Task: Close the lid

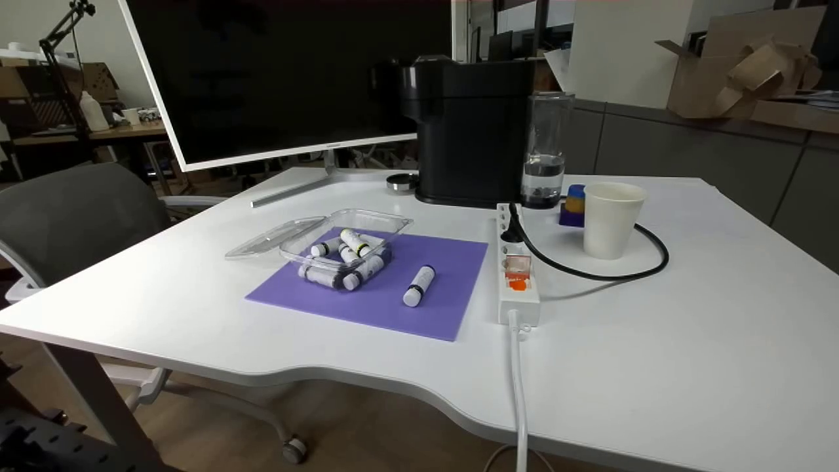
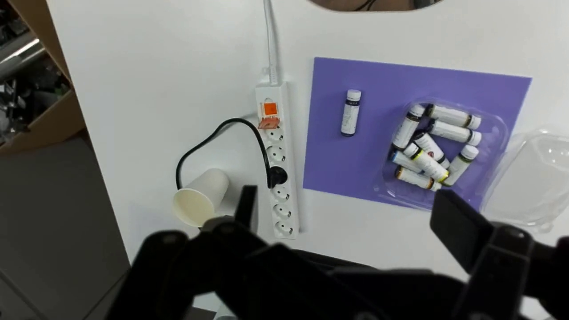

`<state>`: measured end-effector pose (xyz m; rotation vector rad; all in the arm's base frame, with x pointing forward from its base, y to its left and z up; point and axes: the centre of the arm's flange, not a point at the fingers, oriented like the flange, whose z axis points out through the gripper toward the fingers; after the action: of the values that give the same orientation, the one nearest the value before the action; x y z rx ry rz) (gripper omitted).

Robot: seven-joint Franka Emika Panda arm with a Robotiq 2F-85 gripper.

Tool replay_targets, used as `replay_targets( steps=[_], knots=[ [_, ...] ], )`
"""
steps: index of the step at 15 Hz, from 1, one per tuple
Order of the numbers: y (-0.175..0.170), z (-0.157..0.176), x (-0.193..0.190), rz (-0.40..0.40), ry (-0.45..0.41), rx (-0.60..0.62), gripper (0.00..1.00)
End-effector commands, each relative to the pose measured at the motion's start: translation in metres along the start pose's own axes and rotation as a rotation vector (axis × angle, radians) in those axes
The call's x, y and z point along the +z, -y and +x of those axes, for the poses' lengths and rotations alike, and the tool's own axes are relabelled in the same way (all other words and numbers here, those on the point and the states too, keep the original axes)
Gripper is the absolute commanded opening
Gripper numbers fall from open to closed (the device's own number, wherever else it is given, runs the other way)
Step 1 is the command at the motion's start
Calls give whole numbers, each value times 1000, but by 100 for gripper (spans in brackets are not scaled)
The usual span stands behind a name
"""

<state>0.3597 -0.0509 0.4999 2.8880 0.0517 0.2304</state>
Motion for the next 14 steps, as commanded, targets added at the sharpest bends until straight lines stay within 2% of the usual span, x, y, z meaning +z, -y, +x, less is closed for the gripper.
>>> replay_targets(
  steps=[1, 4, 8, 9, 14],
  knots=[
    [37, -5, 53, -59, 16, -150, 100],
    [68, -16, 91, -49, 90, -281, 100],
    [93, -31, 123, 33, 212, -500, 100],
    [92, -31, 116, 4, 179, -424, 100],
    [93, -32, 121, -7, 199, -455, 100]
  ],
)
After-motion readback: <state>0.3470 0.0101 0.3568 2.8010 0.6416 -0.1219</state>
